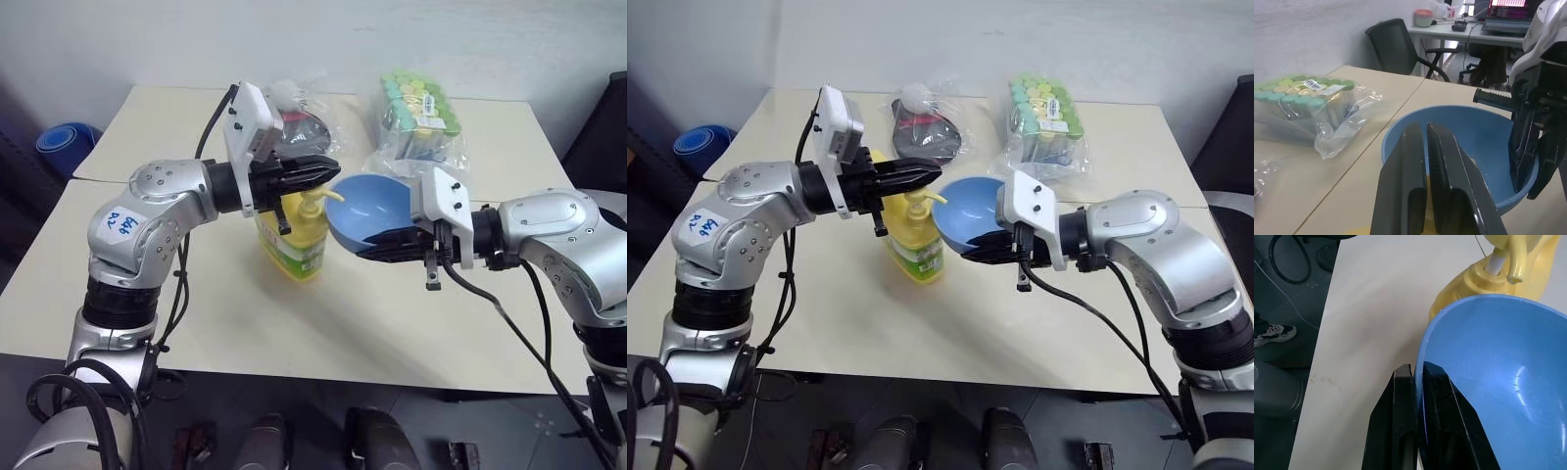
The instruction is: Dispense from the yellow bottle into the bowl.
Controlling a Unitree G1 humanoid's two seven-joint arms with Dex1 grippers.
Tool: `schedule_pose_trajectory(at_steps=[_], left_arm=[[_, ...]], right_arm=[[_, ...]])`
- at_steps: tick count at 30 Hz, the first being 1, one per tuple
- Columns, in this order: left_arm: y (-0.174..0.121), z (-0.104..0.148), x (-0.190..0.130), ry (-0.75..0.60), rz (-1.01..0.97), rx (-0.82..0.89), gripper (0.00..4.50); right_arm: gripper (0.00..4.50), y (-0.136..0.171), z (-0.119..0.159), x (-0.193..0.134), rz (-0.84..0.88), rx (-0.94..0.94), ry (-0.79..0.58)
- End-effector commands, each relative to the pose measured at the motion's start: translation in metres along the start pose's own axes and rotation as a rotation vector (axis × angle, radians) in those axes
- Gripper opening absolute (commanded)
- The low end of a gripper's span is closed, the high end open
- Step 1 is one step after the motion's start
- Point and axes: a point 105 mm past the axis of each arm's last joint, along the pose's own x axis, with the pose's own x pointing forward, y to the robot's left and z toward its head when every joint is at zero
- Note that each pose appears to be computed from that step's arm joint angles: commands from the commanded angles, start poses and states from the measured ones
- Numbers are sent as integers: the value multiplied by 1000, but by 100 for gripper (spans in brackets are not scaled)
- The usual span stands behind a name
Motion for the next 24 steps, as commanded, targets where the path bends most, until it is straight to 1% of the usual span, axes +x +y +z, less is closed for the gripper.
schedule_pose_trajectory(at_steps=[1,5,7,9,16,19,22,24], left_arm=[[-4,-48,4,199,14,-77,24],[-6,-60,4,232,16,-111,24],[-7,-73,1,270,17,-116,24],[-5,-81,-1,278,32,-124,24],[-3,-88,-2,272,63,-159,24],[-4,-85,1,246,56,-163,24],[-4,-75,4,166,55,-180,24],[1,-51,5,48,54,-186,24]], right_arm=[[0,1,12,-1,-14,-41,-39],[0,1,12,0,-16,-35,-50],[0,1,12,1,-19,-33,-53],[0,0,13,1,-24,-32,-54],[0,0,14,2,-31,-27,-54],[0,-1,14,2,-38,-23,-53],[0,-1,14,2,-43,-16,-50],[0,-2,12,2,-58,-3,-48]])
